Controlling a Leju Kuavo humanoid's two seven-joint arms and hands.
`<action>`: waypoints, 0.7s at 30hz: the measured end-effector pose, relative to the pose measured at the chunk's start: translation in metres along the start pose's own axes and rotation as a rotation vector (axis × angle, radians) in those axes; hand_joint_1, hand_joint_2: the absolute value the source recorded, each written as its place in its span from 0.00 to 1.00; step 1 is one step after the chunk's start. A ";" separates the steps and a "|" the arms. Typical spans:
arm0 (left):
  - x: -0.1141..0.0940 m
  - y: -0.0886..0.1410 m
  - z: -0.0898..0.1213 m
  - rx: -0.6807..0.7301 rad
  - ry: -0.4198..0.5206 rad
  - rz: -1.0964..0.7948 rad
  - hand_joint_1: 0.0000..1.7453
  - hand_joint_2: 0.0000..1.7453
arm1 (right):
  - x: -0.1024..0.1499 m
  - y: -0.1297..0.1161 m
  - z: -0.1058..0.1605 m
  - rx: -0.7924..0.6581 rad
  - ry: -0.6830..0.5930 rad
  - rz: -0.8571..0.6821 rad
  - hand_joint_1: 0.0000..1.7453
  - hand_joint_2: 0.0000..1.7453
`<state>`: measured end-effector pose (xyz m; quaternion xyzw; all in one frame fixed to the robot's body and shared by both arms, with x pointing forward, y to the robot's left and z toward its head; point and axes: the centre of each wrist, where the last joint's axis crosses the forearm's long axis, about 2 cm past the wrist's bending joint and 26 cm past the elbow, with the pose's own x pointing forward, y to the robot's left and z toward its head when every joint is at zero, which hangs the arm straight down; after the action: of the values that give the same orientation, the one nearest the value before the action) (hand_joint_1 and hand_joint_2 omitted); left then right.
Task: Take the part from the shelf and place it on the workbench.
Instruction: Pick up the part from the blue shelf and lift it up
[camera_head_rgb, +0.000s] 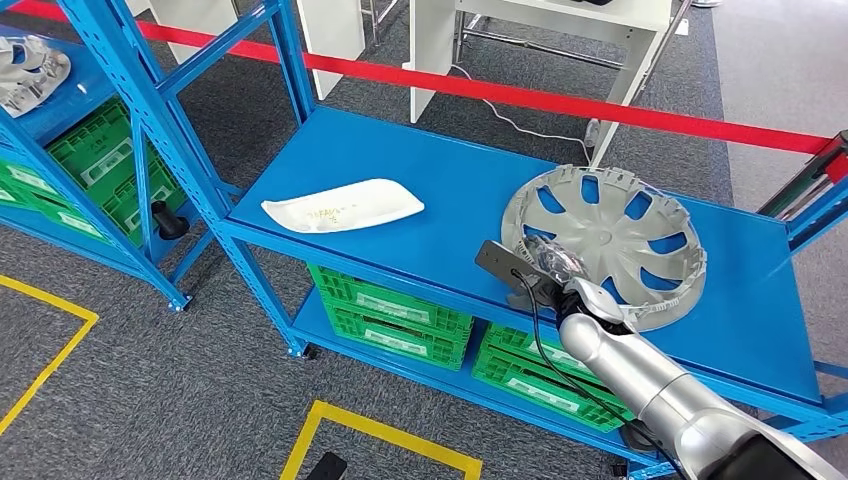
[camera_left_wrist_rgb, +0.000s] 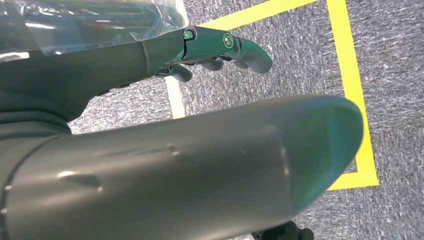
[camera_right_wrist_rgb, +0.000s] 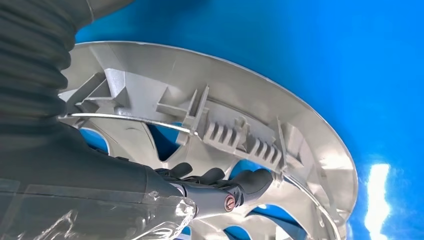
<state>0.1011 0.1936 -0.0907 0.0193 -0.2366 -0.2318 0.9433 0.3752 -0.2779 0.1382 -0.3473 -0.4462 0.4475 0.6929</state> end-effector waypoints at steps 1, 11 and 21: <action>0.000 0.000 0.000 0.000 0.000 0.000 0.00 0.00 | 0.000 0.000 0.000 0.000 -0.001 -0.002 0.00 1.00; 0.000 0.000 0.000 0.002 -0.003 -0.001 0.00 0.00 | 0.001 -0.002 -0.001 0.003 -0.002 -0.020 0.00 1.00; 0.000 0.000 0.000 0.002 -0.003 -0.001 0.00 0.00 | 0.001 -0.002 -0.001 0.005 -0.002 -0.027 0.00 1.00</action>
<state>0.1012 0.1937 -0.0907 0.0202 -0.2384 -0.2322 0.9428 0.3765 -0.2778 0.1401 -0.3391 -0.4503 0.4394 0.6994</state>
